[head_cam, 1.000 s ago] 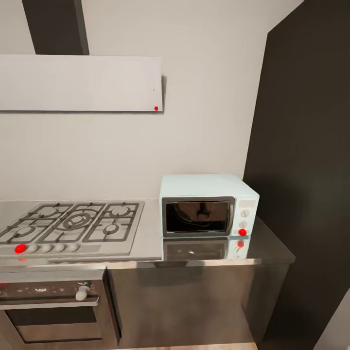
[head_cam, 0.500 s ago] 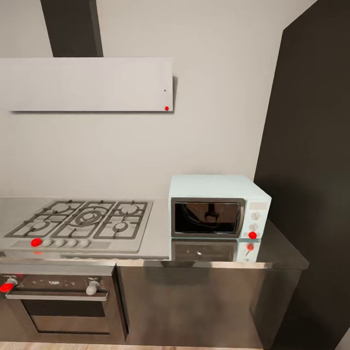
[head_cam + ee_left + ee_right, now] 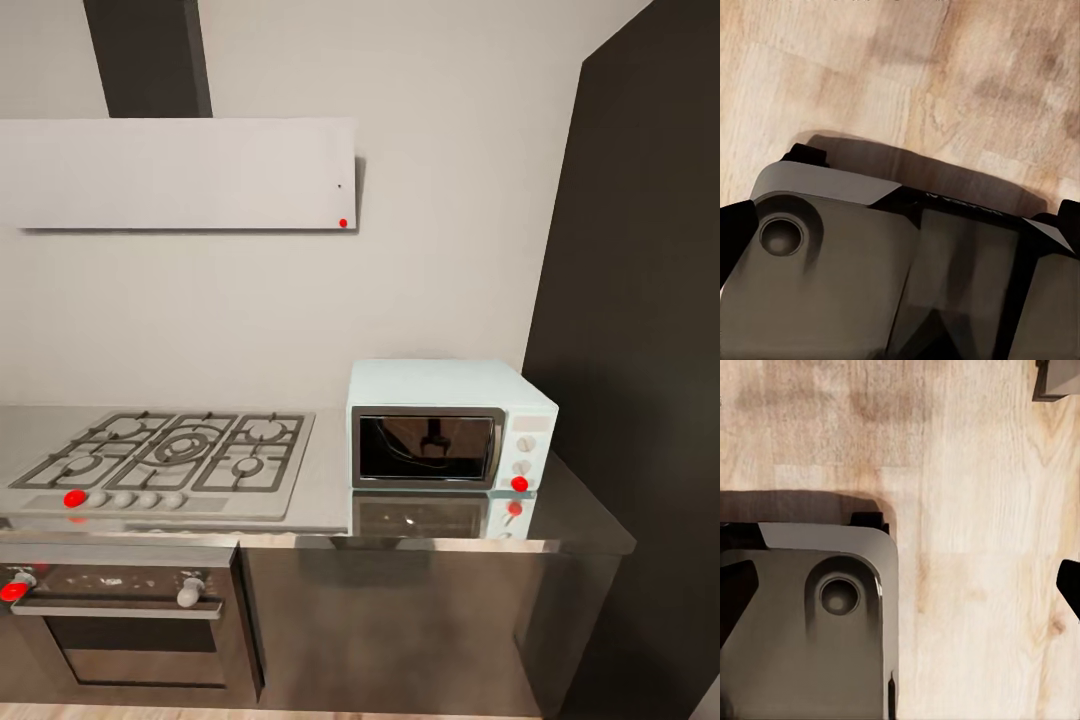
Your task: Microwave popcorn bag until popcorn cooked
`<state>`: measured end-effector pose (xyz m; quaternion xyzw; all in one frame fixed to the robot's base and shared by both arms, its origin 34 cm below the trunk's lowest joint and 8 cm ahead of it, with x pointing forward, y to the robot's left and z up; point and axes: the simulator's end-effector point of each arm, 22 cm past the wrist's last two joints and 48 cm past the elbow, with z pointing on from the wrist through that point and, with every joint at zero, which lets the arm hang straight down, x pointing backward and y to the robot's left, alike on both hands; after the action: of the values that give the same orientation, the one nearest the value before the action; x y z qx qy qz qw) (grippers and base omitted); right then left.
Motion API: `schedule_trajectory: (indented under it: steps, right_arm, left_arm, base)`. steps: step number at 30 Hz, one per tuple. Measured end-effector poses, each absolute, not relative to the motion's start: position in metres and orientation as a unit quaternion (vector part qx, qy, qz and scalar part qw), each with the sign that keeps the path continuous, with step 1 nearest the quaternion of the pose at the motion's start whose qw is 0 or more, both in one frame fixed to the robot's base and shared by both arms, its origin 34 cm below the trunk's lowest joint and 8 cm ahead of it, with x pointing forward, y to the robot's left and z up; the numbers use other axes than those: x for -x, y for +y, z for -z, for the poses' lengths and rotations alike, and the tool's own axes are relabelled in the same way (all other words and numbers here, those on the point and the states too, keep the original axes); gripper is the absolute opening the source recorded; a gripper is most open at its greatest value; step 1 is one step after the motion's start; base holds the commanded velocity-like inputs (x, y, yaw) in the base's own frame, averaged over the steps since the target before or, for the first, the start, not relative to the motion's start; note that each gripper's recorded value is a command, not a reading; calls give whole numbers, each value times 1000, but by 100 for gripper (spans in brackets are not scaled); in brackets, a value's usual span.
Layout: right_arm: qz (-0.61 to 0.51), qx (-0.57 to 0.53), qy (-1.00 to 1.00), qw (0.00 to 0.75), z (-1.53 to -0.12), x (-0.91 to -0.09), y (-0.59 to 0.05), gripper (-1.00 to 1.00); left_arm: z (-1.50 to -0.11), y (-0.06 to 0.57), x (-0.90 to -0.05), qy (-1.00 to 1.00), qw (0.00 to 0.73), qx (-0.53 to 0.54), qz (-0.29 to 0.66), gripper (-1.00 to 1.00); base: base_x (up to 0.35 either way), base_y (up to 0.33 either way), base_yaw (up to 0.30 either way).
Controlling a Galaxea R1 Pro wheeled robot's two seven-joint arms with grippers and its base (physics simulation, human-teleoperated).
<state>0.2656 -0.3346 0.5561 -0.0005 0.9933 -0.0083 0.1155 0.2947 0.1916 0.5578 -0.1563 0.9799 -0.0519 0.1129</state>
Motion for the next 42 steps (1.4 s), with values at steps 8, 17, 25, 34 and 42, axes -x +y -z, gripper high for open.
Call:
schedule_trajectory:
  steps: [8,17,25,34,42]
  right_arm:
    - [21,11,980,199,-575,-345,-317,100]
    - [60,-7,937,345,-675,-501,-309,100]
    - [130,-18,873,470,-885,-607,-346,100]
    - [127,-54,854,501,-978,-668,-356,100]
    - [133,-46,819,557,-1011,-695,-357,100]
  left_arm:
    - [-558,194,-295,980,114,156,51,100]
    - [-558,194,-295,980,113,156,52,100]
    - [-558,193,-295,980,114,155,54,100]
    - [-558,193,-295,980,114,155,54,100]
    - [-558,193,-295,980,114,152,54,100]
  base:
    - [0,0,0]
    - [0,0,0]
    - [0,0,0]
    - [0,0,0]
    - [0,0,0]
